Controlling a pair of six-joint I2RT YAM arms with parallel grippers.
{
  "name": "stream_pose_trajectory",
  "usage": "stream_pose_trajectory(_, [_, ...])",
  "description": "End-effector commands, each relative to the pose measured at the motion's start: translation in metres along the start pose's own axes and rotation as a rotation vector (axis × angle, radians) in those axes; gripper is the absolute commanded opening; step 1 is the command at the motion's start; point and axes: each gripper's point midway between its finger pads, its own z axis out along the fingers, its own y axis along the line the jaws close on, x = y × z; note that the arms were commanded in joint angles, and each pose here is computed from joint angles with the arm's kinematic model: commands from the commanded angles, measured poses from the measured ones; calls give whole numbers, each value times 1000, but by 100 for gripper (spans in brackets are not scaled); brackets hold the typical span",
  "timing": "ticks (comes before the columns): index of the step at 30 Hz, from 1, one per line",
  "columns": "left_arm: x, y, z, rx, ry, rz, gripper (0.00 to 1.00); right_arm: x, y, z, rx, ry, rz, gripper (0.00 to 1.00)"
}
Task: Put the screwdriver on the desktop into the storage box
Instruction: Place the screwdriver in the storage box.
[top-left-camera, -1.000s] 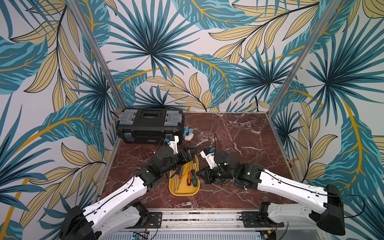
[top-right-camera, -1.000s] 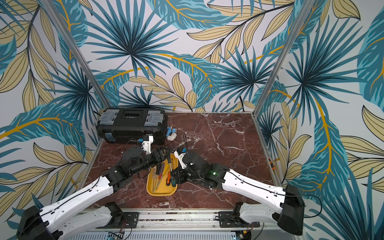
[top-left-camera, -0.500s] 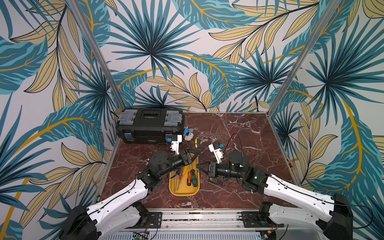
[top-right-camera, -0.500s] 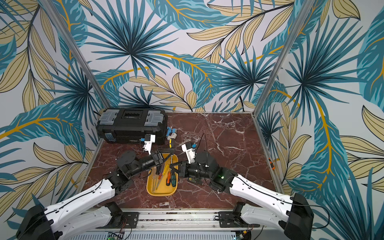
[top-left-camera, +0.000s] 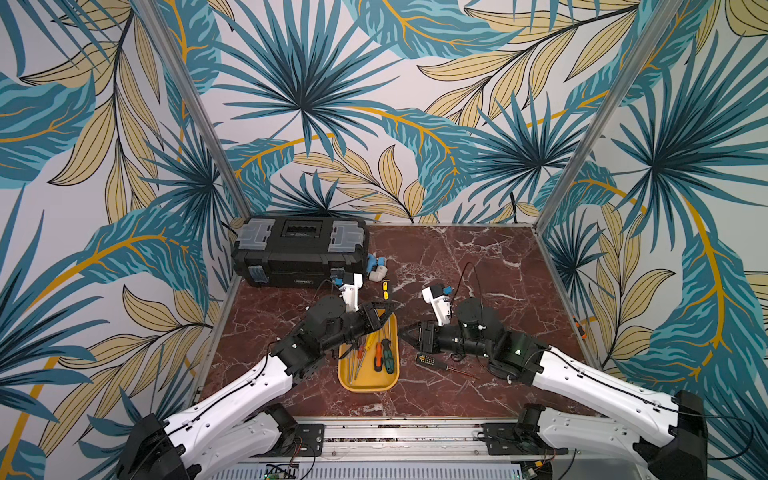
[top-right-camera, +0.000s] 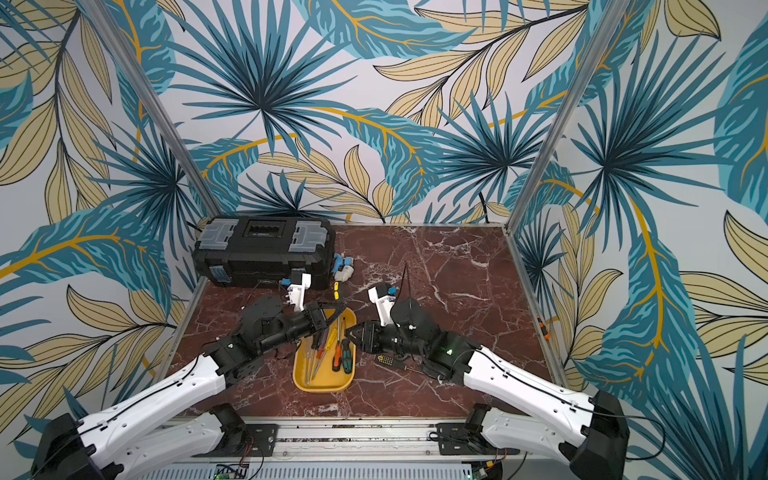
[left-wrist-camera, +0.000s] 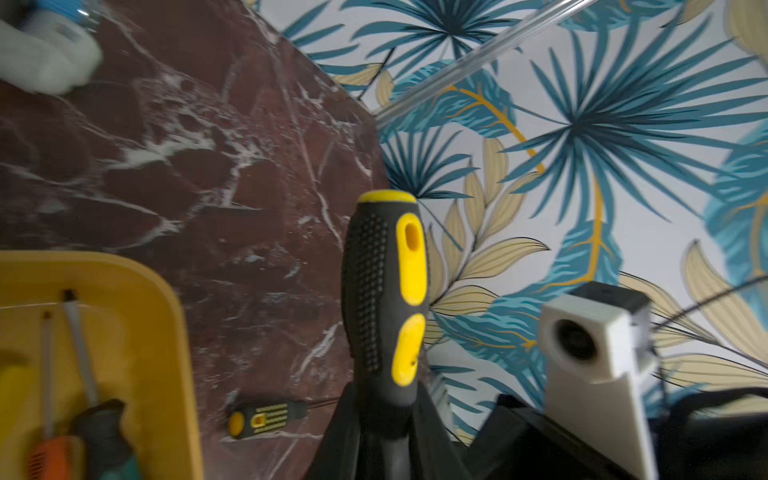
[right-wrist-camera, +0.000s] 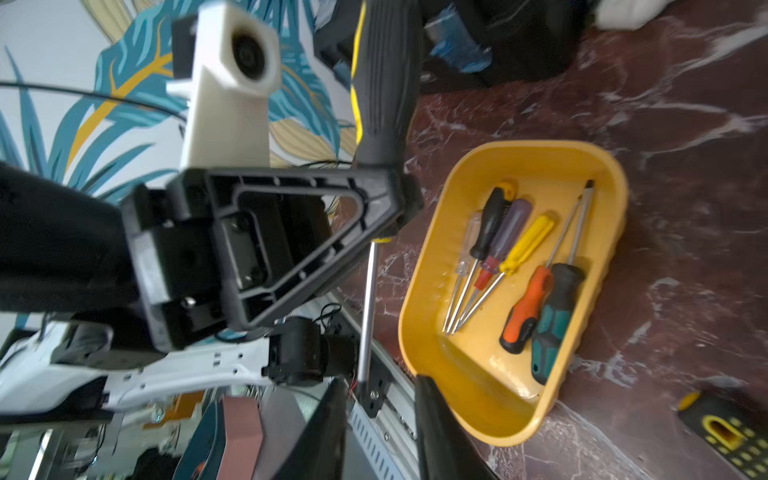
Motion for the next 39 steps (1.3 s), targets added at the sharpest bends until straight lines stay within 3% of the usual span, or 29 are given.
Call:
stream_pose_trajectory(1, [17,77,-18,-393,81,115,0,7,-78,-23,434,53,-163,57])
stream_pose_trajectory(2, [22,88,-21,-427,96,125,0,8,-88,-29,498,61,-182,64])
stream_pose_trajectory(7, [56,117,-19,-453,157,101,0,9,-124,-46,671,45,-228,73])
stream_pose_trajectory(13, [63,129,-11,-478,158,139,0,18,-146,-46,748,68,-225,77])
stream_pose_trajectory(22, [60,117,16,-430,146,179,0,38,-178,-40,805,159,-139,78])
stream_pose_trajectory(25, [60,119,18,-433,146,181,24,44,-181,-37,801,194,-133,78])
stream_pose_trajectory(31, [60,121,11,-446,141,185,47,48,-186,-36,805,218,-125,79])
stream_pose_trajectory(34, [58,125,-2,-497,146,198,54,52,-188,-34,804,239,-122,79])
stream_pose_trajectory(39, [32,110,-27,-537,62,229,55,73,-192,-14,754,341,-123,79])
